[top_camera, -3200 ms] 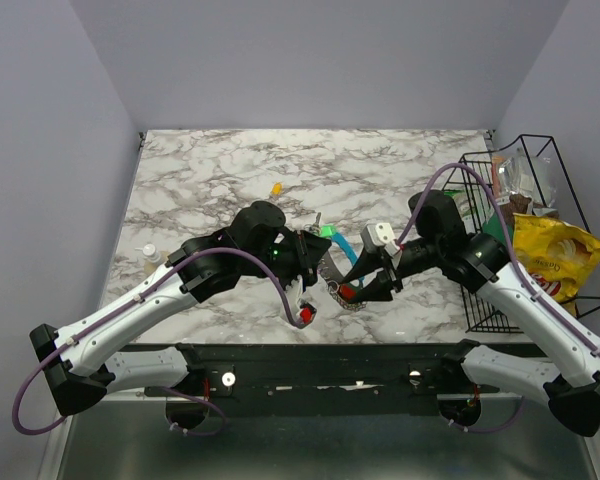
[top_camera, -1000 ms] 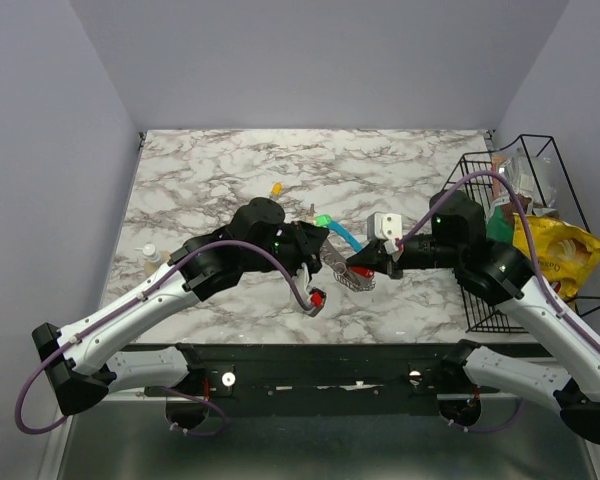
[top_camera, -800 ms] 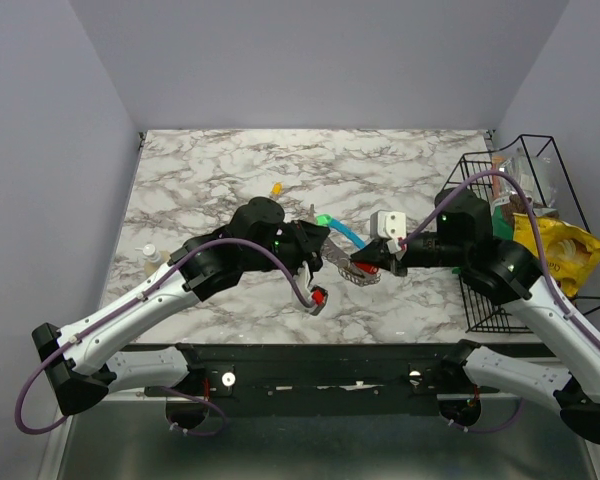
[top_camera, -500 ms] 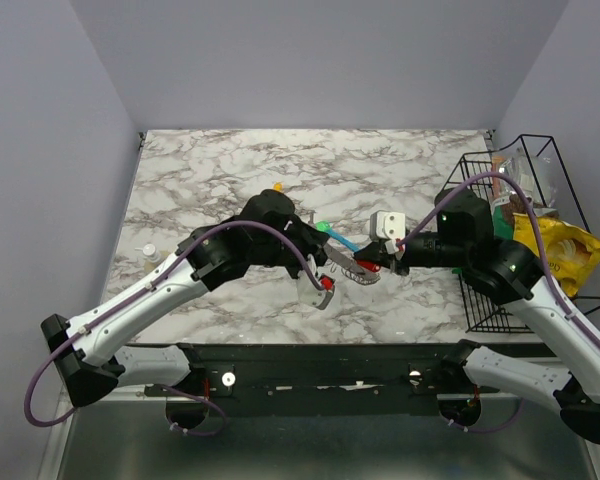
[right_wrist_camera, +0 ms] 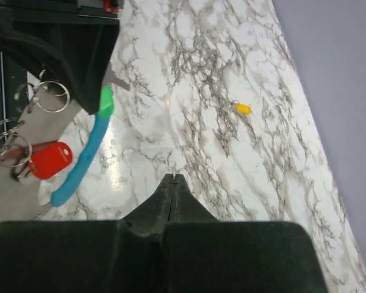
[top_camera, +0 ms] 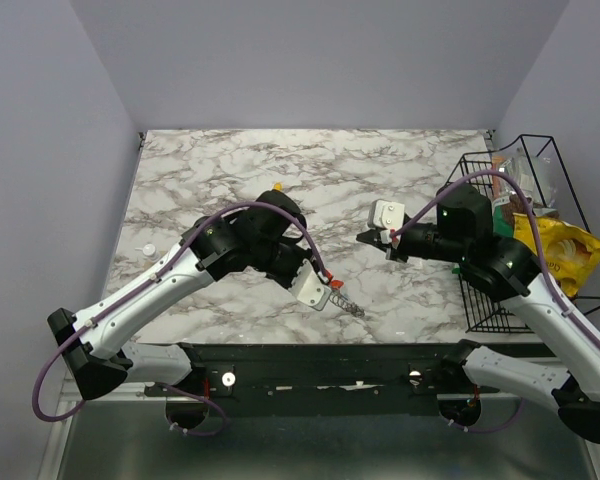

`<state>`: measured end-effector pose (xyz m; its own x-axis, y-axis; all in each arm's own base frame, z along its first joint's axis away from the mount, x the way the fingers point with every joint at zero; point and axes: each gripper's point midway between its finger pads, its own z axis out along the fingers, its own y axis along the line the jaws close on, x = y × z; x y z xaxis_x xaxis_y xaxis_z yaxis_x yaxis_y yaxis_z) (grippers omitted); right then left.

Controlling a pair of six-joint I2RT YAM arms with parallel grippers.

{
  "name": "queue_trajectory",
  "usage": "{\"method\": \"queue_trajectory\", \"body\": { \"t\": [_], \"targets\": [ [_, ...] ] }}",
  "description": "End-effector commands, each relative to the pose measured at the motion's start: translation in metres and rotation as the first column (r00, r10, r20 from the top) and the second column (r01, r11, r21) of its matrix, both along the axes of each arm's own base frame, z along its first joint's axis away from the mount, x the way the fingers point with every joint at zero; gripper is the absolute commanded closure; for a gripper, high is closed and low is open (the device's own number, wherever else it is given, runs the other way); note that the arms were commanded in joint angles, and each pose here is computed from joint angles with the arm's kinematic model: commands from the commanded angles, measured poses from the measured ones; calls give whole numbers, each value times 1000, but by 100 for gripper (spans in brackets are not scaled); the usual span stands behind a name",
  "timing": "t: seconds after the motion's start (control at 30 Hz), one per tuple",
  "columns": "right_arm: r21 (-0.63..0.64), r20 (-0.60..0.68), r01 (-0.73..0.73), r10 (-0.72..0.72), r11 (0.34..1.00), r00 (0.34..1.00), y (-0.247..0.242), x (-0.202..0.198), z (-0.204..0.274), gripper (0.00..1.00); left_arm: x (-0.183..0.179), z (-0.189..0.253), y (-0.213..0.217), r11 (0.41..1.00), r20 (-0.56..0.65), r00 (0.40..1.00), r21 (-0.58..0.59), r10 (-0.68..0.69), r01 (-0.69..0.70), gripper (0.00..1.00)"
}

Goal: Remove the keys from the keyring

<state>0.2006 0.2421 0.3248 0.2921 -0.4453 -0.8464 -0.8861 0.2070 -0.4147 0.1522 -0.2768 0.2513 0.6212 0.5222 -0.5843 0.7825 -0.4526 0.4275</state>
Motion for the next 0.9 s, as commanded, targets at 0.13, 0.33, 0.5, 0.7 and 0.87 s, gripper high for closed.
{"method": "queue_trajectory", "body": {
  "t": [0.13,0.33,0.5,0.7,0.87],
  "targets": [
    [2,-81,-34,34,999,996,13,5,-15,99,-18,37,-7,993,-98,995,-117,3,-14,100],
    [-31,-173,-240,231,970,957,16,-33,-35,46,-24,32,1,995,-71,995,-79,-68,62,100],
    [-16,-142,-385,379,923,915,12,-62,-41,32,-17,15,16,984,105,979,2,-177,178,100],
    [31,-241,-531,521,847,819,14,-93,-38,32,0,12,18,953,384,877,33,-289,300,100],
    [87,-293,-606,602,791,743,18,-107,-46,32,-5,17,1,852,537,696,86,-477,517,100]
  ]
}}
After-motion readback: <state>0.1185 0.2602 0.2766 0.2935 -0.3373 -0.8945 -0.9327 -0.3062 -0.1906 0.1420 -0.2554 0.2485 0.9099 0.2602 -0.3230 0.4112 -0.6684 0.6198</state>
